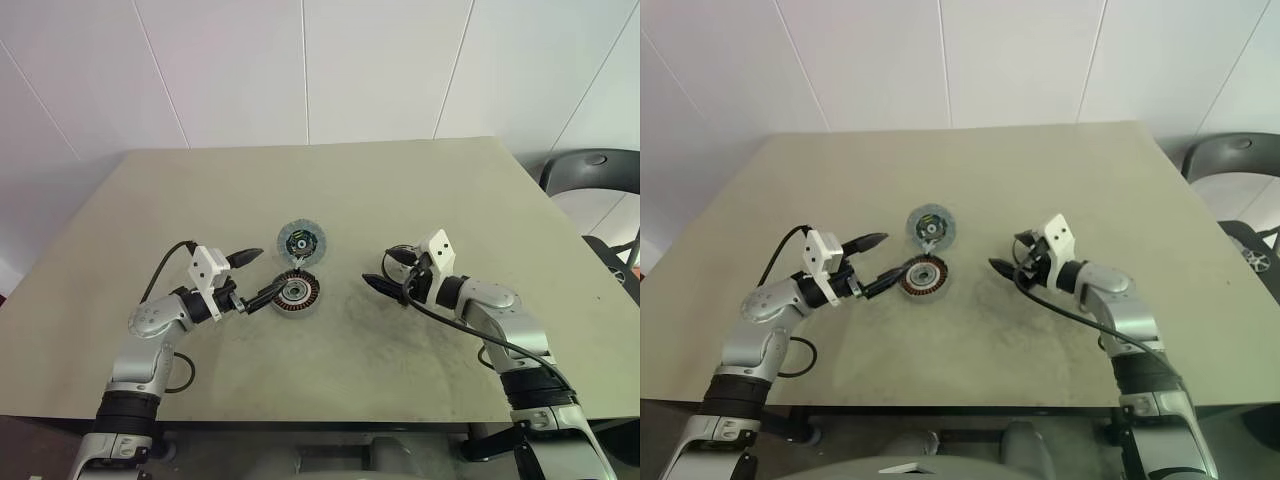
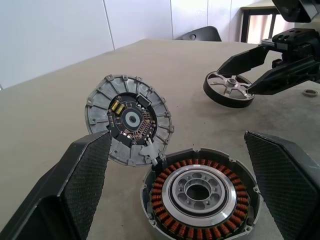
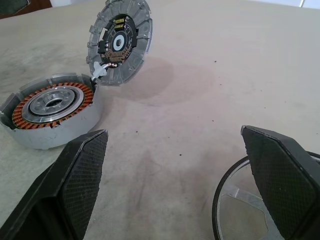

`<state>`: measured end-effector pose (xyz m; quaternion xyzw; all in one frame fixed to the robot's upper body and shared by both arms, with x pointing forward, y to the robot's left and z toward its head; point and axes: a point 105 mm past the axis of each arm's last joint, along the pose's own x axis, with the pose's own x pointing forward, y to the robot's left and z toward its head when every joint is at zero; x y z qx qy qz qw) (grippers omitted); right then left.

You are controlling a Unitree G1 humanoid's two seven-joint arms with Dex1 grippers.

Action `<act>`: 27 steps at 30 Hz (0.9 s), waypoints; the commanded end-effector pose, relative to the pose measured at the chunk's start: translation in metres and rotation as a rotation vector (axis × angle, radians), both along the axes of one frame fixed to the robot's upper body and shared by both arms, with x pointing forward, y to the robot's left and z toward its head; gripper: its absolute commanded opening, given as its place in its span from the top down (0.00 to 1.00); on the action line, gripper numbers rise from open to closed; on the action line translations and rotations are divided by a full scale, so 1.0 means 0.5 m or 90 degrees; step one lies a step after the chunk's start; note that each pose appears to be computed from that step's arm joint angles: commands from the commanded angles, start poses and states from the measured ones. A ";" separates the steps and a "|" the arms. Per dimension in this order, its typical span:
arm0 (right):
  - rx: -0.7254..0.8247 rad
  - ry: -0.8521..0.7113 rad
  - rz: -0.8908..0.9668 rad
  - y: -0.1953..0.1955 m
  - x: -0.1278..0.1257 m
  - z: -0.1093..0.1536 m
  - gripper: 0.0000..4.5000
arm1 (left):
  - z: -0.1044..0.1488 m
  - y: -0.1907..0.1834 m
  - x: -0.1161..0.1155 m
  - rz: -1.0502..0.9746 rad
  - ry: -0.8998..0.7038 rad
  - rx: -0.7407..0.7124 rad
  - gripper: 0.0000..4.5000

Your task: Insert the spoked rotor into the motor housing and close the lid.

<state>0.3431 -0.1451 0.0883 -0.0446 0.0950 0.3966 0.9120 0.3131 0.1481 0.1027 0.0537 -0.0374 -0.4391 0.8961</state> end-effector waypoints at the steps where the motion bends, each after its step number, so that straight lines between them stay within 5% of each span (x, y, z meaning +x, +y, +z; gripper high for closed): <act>1: 0.003 -0.043 0.002 -0.003 0.007 0.038 0.01 | 0.021 0.002 0.008 0.000 -0.031 0.001 0.00; 19: -0.001 -0.039 0.008 -0.004 0.007 0.036 0.01 | 0.015 0.006 0.006 0.000 -0.032 0.002 0.00; 27: -0.032 0.004 -0.050 -0.137 -0.008 0.036 0.01 | 0.013 -0.004 0.011 -0.007 -0.029 -0.002 0.00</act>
